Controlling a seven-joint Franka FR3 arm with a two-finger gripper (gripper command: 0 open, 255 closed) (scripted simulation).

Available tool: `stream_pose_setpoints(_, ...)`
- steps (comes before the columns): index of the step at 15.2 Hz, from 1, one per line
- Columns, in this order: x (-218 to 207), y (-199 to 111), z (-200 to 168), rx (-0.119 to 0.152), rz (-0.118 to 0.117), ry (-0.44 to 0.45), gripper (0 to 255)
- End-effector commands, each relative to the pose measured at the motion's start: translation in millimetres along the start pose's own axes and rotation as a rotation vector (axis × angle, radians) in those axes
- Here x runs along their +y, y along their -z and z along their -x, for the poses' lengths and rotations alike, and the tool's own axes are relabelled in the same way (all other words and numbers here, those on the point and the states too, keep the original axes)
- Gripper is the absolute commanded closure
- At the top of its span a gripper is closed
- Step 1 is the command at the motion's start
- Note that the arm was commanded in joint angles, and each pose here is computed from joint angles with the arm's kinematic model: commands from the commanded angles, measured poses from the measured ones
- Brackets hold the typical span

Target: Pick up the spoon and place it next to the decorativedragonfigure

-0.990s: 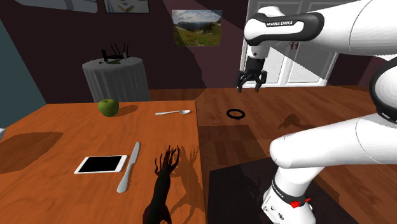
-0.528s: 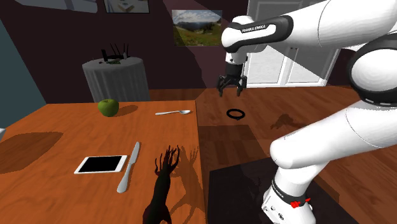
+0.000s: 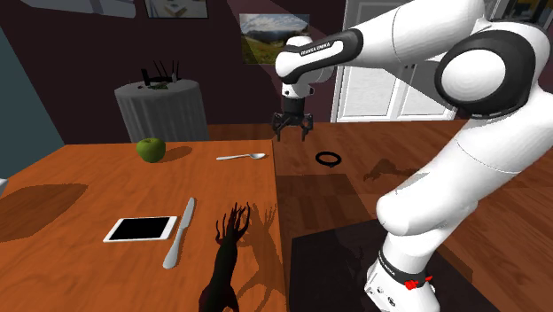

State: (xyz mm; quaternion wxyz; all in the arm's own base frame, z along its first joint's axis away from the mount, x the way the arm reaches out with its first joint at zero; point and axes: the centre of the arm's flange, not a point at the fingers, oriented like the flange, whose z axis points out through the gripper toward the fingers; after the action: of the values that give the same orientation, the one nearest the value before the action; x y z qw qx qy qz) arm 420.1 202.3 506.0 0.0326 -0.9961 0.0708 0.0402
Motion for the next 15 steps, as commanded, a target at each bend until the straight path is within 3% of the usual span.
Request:
stream_pose_setpoints(1, -20.7, -8.2, -12.6, -0.012, 0.001, -0.021, 0)
stream_pose_setpoints(10, -120.5, -53.6, -68.8, -0.065, 0.01, -0.106, 0)
stream_pose_setpoints(15, -122.1, -75.6, -68.4, -0.066, 0.01, -0.107, 0)
